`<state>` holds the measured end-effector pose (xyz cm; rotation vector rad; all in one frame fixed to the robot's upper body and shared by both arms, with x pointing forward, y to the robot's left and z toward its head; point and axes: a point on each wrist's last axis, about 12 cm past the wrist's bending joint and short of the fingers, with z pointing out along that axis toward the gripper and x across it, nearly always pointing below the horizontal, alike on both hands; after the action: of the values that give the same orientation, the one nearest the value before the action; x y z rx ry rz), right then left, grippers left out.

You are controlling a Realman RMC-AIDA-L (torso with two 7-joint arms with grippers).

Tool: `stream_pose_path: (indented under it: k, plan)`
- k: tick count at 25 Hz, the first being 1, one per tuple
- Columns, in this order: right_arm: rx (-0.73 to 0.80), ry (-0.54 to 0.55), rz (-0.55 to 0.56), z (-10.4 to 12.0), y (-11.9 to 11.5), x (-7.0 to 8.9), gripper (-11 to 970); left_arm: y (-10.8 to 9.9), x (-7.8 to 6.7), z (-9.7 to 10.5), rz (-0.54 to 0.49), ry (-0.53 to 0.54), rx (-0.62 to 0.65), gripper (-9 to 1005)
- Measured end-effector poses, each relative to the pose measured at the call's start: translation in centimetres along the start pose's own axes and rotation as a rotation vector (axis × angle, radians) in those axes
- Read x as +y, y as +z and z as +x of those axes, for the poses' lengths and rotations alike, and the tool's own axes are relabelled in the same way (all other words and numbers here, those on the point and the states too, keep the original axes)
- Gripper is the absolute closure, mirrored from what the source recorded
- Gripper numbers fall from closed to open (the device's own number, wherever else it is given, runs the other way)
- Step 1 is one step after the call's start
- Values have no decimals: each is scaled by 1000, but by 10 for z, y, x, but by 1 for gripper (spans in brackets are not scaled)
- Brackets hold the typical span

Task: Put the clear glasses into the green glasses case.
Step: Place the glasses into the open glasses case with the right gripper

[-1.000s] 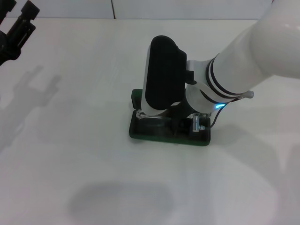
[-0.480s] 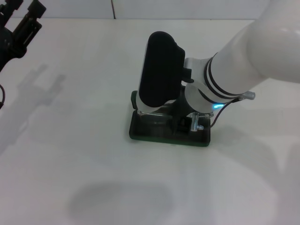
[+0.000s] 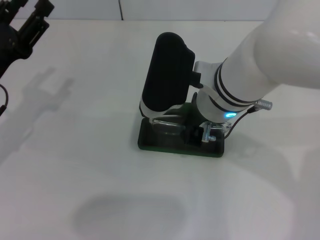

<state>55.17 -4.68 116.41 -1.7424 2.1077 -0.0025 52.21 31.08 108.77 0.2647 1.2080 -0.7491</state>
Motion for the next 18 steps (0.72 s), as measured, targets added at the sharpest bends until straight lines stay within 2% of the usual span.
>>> stream_pose_path:
  k: [6,18]
  plan:
    - [13,19,2,1,2,0,715,6,0,0,20,3,11,291]
    - [-7,-18,16,-2,3,4,709,10,1,2,20,10,28,291]
